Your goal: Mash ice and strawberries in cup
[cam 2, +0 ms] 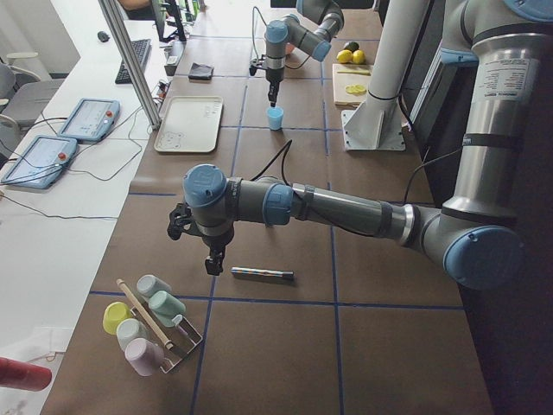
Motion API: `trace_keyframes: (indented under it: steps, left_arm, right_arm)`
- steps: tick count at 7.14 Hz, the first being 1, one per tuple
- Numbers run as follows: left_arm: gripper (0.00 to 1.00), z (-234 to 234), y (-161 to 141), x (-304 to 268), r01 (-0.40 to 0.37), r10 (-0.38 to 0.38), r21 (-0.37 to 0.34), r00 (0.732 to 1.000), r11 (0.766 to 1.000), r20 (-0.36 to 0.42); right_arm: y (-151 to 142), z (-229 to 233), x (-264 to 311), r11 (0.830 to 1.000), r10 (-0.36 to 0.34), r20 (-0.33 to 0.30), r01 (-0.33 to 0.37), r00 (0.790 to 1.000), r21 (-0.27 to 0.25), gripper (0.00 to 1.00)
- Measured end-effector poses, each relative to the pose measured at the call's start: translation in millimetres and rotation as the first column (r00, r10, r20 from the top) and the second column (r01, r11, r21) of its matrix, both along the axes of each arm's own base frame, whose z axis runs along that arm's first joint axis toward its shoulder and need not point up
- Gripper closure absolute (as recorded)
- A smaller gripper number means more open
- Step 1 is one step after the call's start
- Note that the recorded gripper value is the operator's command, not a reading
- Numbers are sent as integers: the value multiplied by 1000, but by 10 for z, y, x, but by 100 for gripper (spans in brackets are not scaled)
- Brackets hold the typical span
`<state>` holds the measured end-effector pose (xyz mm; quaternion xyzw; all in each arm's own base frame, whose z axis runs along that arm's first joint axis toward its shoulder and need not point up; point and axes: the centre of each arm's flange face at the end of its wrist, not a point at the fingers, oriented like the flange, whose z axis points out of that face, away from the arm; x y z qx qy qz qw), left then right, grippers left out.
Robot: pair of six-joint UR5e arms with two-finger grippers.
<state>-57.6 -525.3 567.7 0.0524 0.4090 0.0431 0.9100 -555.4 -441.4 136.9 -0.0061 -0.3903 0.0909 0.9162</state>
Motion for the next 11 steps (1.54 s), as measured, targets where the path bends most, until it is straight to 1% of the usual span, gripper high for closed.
trace_keyframes:
  steps: [1,3,4,5,6,11]
  left_arm:
    - [0,0,0,0,0,0,0,1000,1000,0]
    - [0,-4,0,0,0,0,1,1000,1000,0]
    - [0,-4,0,0,0,0,1,1000,1000,0]
    - [0,-5,0,0,0,0,1,1000,1000,0]
    - [0,-5,0,0,0,0,1,1000,1000,0]
    - [0,-17,-3,0,1,-1,2,1000,1000,0]
  right_arm:
    - [-9,21,-14,1000,1,-5,-1,1000,-3,78]
    - [-14,31,-20,1000,2,-7,-2,1000,-6,66]
    - [-15,34,-23,1000,2,-7,-2,1000,-7,62]
    - [-15,36,-24,1000,2,-8,-2,1000,-7,48]
    - [-15,35,-24,1000,2,-7,-2,1000,-8,1]
    - [-13,26,-19,1000,2,-6,-2,1000,-6,0]
